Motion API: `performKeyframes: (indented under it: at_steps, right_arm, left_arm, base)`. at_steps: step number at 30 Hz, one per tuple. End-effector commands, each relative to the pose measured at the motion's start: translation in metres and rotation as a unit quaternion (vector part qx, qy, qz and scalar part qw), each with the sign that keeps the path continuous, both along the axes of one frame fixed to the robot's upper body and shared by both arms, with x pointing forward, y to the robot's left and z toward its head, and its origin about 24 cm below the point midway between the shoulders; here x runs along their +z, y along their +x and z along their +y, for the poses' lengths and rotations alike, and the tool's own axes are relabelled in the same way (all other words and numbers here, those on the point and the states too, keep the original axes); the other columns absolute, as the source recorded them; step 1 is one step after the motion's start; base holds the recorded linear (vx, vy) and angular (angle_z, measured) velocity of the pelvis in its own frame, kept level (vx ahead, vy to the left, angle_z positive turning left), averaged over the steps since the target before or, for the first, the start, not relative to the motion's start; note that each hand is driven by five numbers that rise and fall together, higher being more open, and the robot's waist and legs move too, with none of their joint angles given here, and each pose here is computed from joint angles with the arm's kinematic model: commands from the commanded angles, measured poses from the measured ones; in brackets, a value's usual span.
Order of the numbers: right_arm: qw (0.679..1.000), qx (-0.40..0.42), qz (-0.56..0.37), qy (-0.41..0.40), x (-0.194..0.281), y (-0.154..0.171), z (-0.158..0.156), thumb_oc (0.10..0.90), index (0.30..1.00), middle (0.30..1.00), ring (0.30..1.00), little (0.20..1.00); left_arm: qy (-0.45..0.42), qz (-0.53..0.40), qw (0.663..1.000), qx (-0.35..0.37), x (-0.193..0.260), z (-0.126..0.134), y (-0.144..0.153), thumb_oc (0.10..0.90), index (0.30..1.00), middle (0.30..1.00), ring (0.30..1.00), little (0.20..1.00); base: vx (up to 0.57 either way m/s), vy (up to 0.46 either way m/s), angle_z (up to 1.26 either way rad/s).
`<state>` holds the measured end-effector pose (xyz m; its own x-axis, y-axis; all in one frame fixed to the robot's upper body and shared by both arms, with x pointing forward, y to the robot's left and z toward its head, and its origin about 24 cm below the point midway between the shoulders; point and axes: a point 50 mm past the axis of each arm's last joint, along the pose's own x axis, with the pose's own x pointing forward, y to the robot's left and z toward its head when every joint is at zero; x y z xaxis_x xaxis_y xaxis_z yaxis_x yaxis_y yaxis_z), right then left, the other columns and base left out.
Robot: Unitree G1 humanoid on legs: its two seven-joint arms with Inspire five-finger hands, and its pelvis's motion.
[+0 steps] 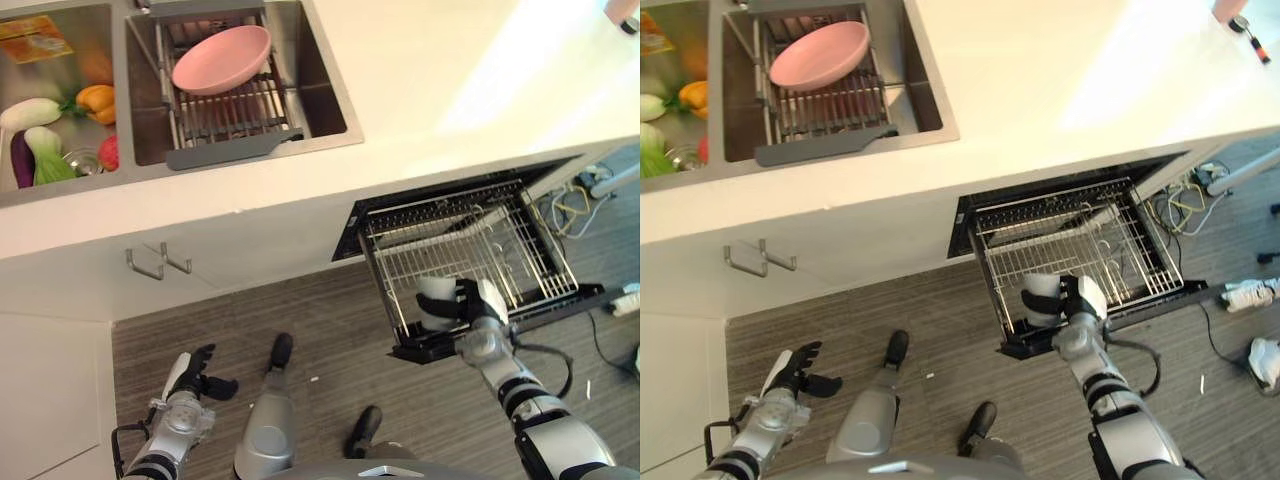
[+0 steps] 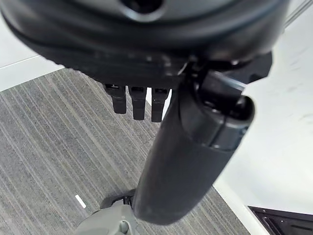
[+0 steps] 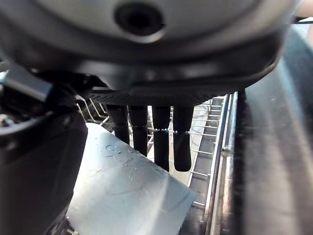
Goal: Place the dishes in the dishwasher.
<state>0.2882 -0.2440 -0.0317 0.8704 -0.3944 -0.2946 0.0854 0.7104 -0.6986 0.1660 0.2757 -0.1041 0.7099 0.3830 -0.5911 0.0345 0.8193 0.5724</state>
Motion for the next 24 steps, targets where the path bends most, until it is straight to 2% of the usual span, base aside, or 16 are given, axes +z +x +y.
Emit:
performKeyframes:
  at_steps: [1,7,12,16,24]
  right_arm:
    - [0.992,0.030,-0.116,-0.036,0.041,0.020,-0.002,0.400,0.300,0.300,0.300,0.300]
    - [0.987,0.085,-0.131,-0.046,0.061,0.044,0.020,0.400,0.300,0.300,0.300,0.300]
    - [0.993,0.079,-0.068,-0.052,0.042,0.042,0.020,0.400,0.300,0.300,0.300,0.300]
    - [0.996,0.004,0.020,-0.081,0.013,0.022,-0.010,0.400,0.300,0.300,0.300,0.300]
    - [0.988,-0.056,0.065,-0.131,0.006,0.002,-0.049,0.400,0.300,0.300,0.300,0.300]
  left_arm:
    - [-0.011,-0.024,1.000,0.006,-0.002,-0.014,0.002,0.800,0.900,0.900,0.900,0.900]
    - [-0.017,-0.017,1.000,-0.006,-0.005,-0.019,0.000,0.800,0.900,0.900,0.900,0.900]
    - [-0.012,0.003,1.000,0.003,-0.009,-0.014,-0.006,0.800,0.900,0.900,0.900,0.900]
    - [-0.001,0.019,1.000,0.019,-0.012,-0.006,-0.016,0.800,0.900,0.900,0.900,0.900]
    - [0.003,0.016,0.999,0.028,-0.013,-0.006,-0.016,0.800,0.900,0.900,0.900,0.900]
  base:
    - [0.00,0.000,0.00]
    - [0.01,-0.010,0.05]
    - [0.02,-0.028,0.22]
    - [0.02,-0.012,0.06]
    - [0.00,-0.002,0.02]
